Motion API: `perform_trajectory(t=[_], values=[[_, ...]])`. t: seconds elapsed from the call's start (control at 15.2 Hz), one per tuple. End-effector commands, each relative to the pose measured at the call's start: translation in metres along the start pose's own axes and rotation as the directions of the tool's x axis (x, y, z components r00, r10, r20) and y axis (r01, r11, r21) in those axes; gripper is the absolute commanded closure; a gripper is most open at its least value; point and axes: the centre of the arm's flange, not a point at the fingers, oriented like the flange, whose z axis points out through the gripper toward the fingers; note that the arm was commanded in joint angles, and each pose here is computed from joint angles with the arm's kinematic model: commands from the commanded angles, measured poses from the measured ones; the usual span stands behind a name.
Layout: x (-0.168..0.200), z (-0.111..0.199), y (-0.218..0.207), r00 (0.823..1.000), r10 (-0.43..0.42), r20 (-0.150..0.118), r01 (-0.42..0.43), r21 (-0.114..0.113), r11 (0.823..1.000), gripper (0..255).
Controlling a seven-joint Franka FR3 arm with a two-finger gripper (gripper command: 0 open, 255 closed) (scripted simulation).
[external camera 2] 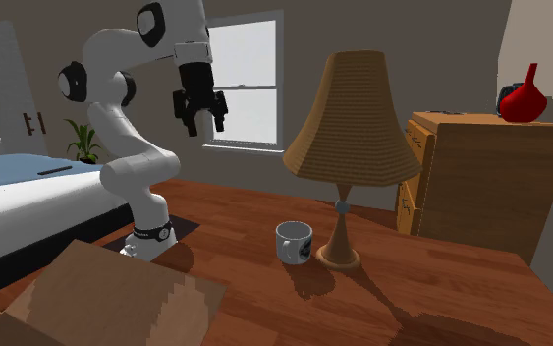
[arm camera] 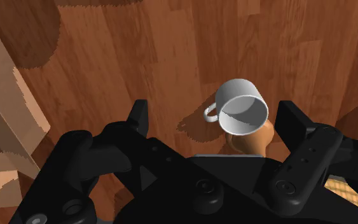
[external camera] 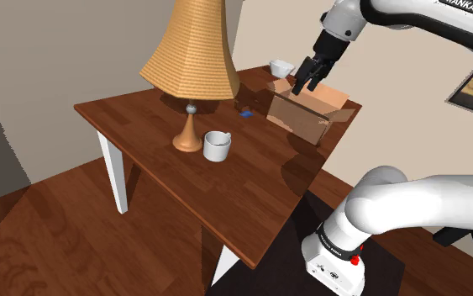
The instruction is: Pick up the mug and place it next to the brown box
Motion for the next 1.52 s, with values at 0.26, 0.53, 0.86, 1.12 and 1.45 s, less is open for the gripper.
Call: perform_trajectory(t=[0.26, 0.53, 0.86, 1.12, 1.45], values=[[0.026, 0.041, -0.024, 1.0, -0.018, 0.011, 0.018, -0.006, 1.0, 0], [0.052, 0.082, -0.047, 0.999, -0.037, 0.023, 0.037, -0.013, 0.999, 0], [0.082, 0.135, -0.077, 0.998, -0.06, 0.037, 0.06, -0.02, 0.998, 0], [0.105, 0.177, -0.101, 0.996, -0.078, 0.049, 0.079, -0.026, 0.997, 0], [0.133, 0.231, -0.132, 0.993, -0.1, 0.064, 0.102, -0.033, 0.994, 0]])
